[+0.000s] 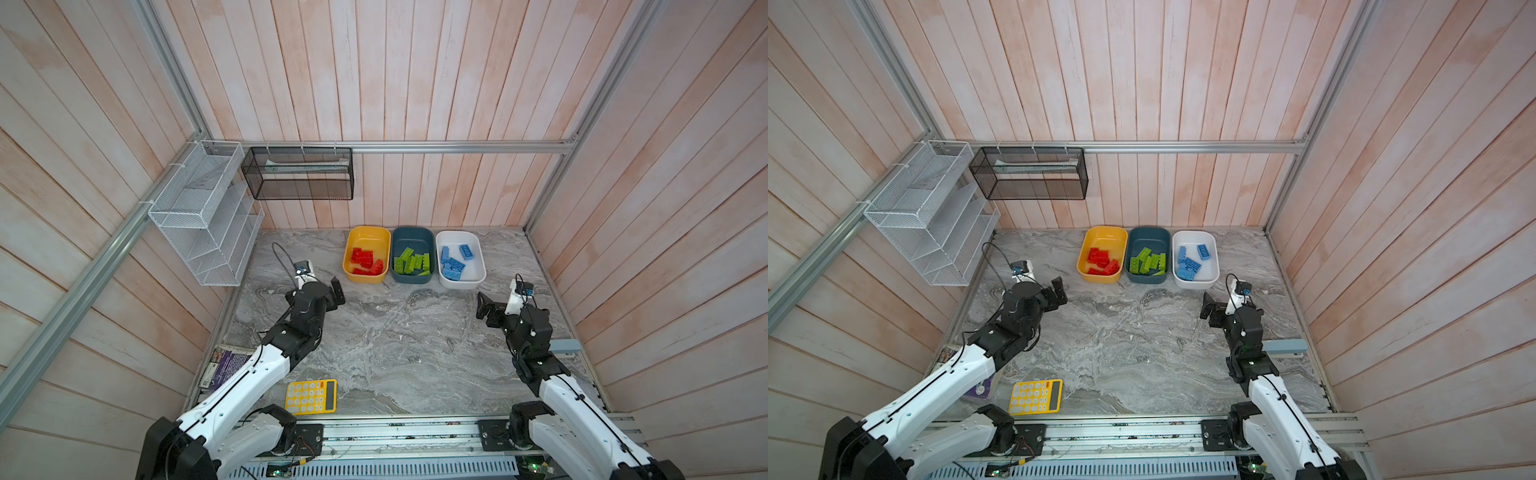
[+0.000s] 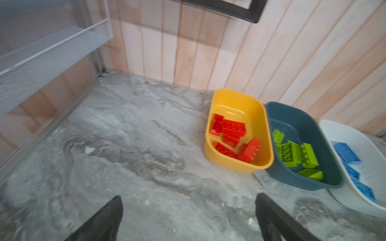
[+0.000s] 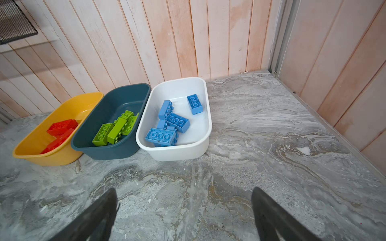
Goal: Sort the legos into containers by color
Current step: Reset both arms
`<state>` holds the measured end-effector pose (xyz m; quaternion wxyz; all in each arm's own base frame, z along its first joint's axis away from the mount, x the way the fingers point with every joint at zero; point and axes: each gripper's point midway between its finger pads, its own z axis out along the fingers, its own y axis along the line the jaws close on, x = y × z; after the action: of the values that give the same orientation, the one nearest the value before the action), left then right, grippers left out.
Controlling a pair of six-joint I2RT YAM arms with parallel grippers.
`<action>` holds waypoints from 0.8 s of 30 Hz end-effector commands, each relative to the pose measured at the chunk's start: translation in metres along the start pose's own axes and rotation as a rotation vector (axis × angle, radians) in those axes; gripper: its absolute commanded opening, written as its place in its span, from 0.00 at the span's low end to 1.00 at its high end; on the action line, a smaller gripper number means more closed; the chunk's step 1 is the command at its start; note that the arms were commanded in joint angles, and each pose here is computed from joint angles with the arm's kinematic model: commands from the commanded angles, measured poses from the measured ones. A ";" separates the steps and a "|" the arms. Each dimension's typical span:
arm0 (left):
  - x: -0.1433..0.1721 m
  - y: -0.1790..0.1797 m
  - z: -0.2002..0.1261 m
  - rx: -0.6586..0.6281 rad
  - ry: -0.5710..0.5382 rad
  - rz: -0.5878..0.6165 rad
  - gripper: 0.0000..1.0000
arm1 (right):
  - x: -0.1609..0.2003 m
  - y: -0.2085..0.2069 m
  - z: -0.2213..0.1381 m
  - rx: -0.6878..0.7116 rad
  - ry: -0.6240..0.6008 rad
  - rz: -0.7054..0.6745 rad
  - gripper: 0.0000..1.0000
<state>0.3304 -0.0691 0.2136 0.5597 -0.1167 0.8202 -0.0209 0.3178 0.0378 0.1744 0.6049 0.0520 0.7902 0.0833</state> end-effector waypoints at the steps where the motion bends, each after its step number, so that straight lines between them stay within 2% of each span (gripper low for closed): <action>1: 0.001 0.039 -0.004 -0.112 -0.079 -0.002 1.00 | -0.019 -0.011 0.003 0.072 -0.127 -0.065 1.00; 3: 0.007 0.050 0.000 -0.155 -0.082 0.042 1.00 | -0.014 -0.023 0.002 0.134 -0.152 -0.082 1.00; 6: 0.016 0.061 0.016 -0.213 -0.092 0.089 1.00 | -0.007 -0.030 -0.003 0.148 -0.231 -0.097 1.00; 12: 0.031 0.081 0.062 -0.255 -0.072 0.149 1.00 | 0.004 -0.031 0.016 0.156 -0.225 -0.142 1.00; 16: 0.039 0.080 0.090 -0.221 -0.060 0.246 1.00 | 0.006 -0.031 0.032 0.170 -0.212 -0.172 1.00; 21: 0.036 0.070 0.111 -0.120 -0.108 0.316 1.00 | 0.000 -0.036 0.020 0.202 -0.313 -0.217 1.00; 24: 0.034 0.069 0.116 -0.067 -0.129 0.276 1.00 | 0.004 -0.041 0.016 0.217 -0.339 -0.208 1.00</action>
<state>0.3999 0.0117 0.1049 0.5531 -0.0495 0.8215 0.1292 0.3386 0.0064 0.1368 0.6842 0.0343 0.7259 -0.0611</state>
